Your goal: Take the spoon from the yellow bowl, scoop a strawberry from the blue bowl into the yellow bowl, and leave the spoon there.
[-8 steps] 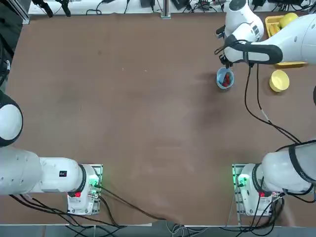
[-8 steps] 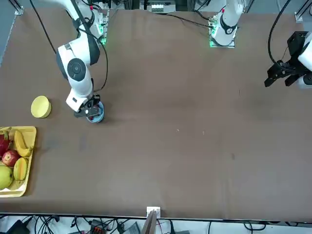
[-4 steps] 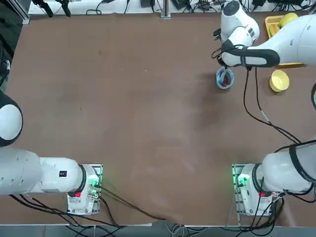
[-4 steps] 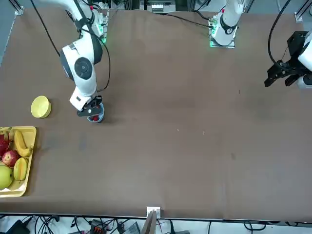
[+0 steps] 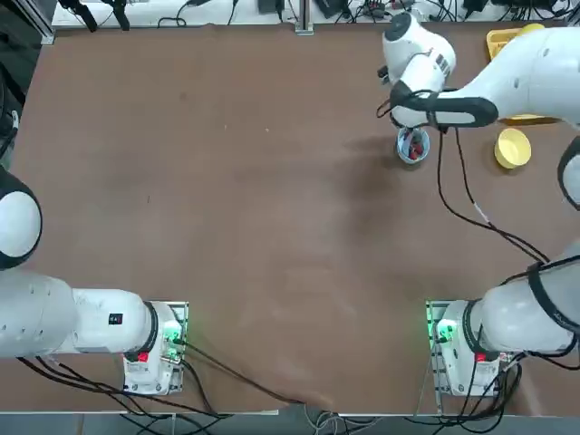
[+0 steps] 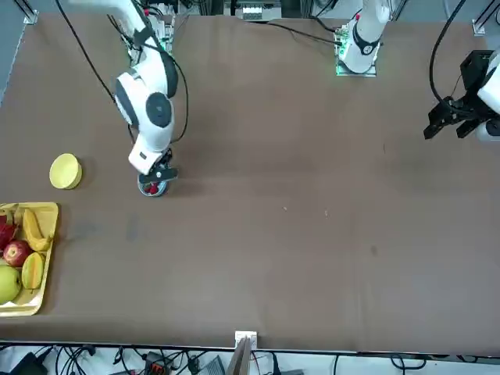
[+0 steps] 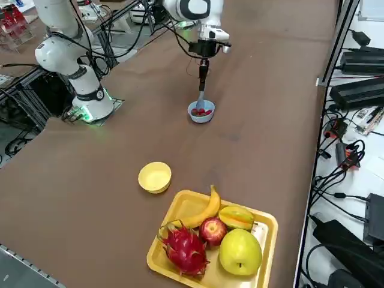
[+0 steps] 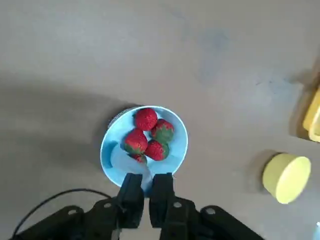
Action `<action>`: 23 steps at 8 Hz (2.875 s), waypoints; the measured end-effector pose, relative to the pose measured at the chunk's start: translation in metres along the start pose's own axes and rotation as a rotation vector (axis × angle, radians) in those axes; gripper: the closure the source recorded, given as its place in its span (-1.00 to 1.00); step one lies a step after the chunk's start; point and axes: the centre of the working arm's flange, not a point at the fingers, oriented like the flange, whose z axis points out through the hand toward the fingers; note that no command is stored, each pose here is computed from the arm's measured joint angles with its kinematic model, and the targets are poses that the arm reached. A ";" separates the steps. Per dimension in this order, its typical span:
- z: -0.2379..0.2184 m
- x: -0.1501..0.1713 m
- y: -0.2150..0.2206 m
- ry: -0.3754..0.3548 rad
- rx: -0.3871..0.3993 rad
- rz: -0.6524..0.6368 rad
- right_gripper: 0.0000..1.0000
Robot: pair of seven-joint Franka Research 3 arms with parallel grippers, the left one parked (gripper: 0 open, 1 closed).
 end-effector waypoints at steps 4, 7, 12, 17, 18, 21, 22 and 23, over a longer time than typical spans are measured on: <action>0.003 0.010 -0.027 -0.018 -0.134 -0.024 0.78; 0.005 0.017 -0.048 0.029 -0.196 0.028 0.78; 0.011 0.021 -0.066 0.099 -0.276 0.117 0.78; 0.021 0.004 -0.096 0.072 -0.382 0.180 0.78; 0.021 0.003 -0.099 0.076 -0.394 0.180 0.78; 0.021 0.000 -0.107 0.090 -0.408 0.198 0.78; 0.023 -0.001 -0.110 0.096 -0.429 0.199 0.78; 0.027 -0.003 -0.117 0.109 -0.463 0.203 0.78</action>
